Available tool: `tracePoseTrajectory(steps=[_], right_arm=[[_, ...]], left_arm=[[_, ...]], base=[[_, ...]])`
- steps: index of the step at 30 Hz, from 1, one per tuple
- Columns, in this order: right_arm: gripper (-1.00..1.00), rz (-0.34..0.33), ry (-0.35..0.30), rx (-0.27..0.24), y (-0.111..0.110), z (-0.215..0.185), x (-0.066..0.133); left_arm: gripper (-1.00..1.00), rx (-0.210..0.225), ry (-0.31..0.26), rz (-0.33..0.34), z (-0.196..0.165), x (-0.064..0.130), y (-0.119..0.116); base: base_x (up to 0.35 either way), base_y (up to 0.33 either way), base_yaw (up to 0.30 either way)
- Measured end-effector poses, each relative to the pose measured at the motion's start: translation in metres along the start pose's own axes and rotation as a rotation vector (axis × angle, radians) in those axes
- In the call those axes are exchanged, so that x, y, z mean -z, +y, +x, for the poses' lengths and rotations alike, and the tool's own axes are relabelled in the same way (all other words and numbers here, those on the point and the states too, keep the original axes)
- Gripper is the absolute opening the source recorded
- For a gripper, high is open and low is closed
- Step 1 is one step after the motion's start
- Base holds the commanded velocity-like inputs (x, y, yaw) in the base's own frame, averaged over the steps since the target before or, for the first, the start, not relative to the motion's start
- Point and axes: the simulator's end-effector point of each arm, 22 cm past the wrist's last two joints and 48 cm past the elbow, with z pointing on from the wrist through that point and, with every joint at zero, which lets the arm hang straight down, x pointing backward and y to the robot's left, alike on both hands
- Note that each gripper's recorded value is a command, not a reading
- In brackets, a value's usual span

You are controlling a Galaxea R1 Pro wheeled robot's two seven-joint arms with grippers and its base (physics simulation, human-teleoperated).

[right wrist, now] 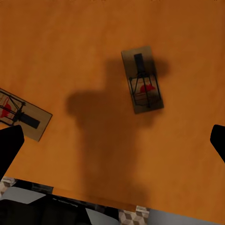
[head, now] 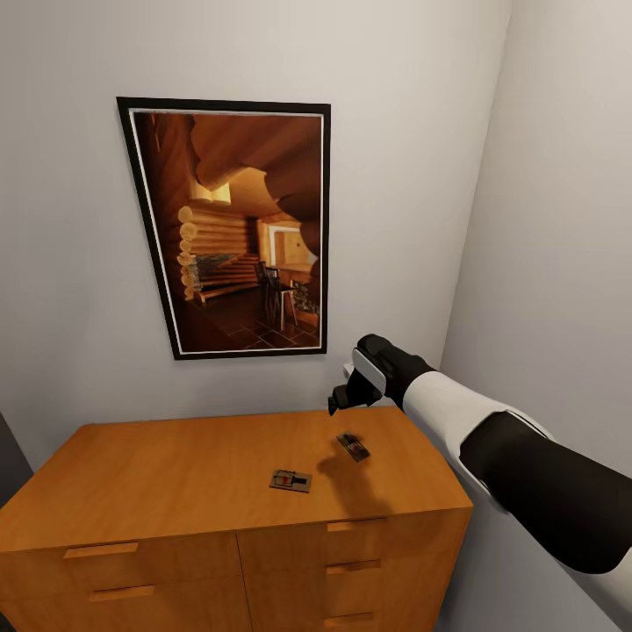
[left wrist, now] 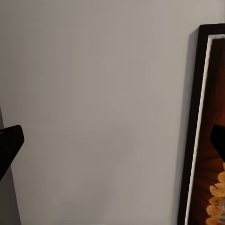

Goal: Take the four mousetraps from the cabinet in the bathroom and place them on the bathroom floor. Make sure all four end up on the same floor surface, and ensure that at least two of them are either under or directly next to the same bathroom sink.

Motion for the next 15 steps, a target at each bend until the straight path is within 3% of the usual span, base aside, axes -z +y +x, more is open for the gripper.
tracePoseTrajectory(steps=[15], right_arm=[[1.0,0.004,-0.004,-0.007,-0.0058,-0.0026,-0.0007]], left_arm=[[1.0,-0.001,0.0,0.0,0.003,-0.0012,-0.0007]], base=[[0.0,0.0,0.0]])
